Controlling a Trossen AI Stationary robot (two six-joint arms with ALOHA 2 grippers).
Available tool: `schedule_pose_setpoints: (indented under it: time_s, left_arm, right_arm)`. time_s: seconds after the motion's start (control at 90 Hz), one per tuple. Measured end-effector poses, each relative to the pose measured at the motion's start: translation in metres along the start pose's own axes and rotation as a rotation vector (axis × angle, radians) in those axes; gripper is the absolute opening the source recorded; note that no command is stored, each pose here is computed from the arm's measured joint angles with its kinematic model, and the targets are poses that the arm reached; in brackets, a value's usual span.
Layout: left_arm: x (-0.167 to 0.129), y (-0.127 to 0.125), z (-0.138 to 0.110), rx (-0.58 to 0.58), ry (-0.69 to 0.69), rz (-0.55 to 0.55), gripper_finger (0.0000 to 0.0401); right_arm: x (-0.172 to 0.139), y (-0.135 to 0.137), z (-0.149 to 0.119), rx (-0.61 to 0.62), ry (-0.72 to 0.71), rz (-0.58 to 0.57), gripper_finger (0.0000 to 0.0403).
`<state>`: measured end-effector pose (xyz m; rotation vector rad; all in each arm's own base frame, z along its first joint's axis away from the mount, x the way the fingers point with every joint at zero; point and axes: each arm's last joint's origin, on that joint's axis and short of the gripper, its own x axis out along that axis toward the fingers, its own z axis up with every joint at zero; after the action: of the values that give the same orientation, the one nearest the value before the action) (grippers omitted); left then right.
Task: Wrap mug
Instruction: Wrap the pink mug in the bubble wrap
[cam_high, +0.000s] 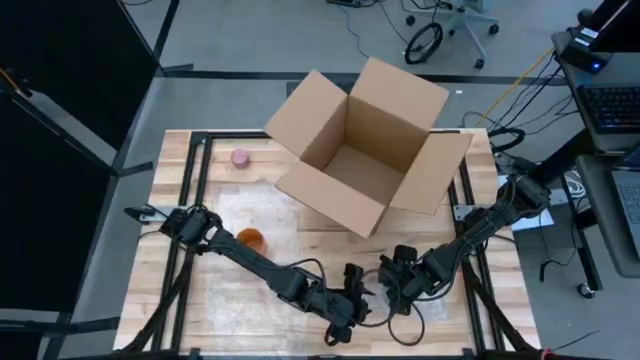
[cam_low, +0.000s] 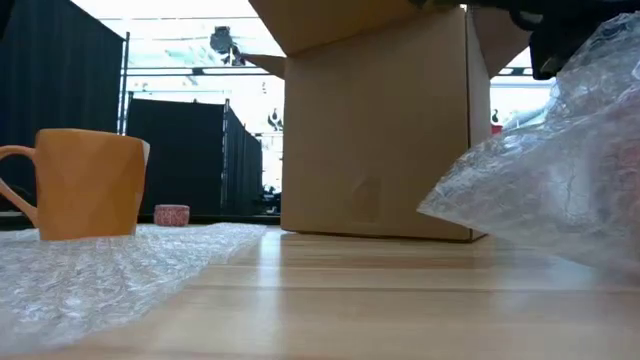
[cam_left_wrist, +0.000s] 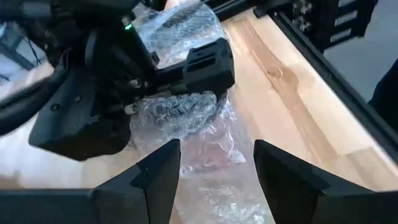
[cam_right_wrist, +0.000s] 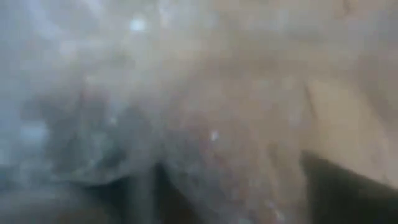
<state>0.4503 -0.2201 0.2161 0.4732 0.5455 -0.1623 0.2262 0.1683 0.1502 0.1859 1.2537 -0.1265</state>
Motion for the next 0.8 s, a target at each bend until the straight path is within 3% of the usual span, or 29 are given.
schedule_pose_setpoints:
  time_s: [0.156,0.267,0.8]
  left_arm:
    - [0.0043,0.003,-0.004,0.195,0.016,-0.003,0.0193]
    - [0.0077,0.0061,-0.0054,0.266,0.013,0.004,0.0193]
    - [0.0099,0.01,-0.0045,0.265,-0.014,-0.009,0.0193]
  right_arm:
    - [0.0001,0.0004,0.0003,-0.004,-0.004,0.004,0.027]
    - [0.0001,0.0015,0.0013,-0.007,-0.014,0.016,0.027]
    - [0.0004,0.0026,0.0022,-0.017,-0.024,0.027,0.027]
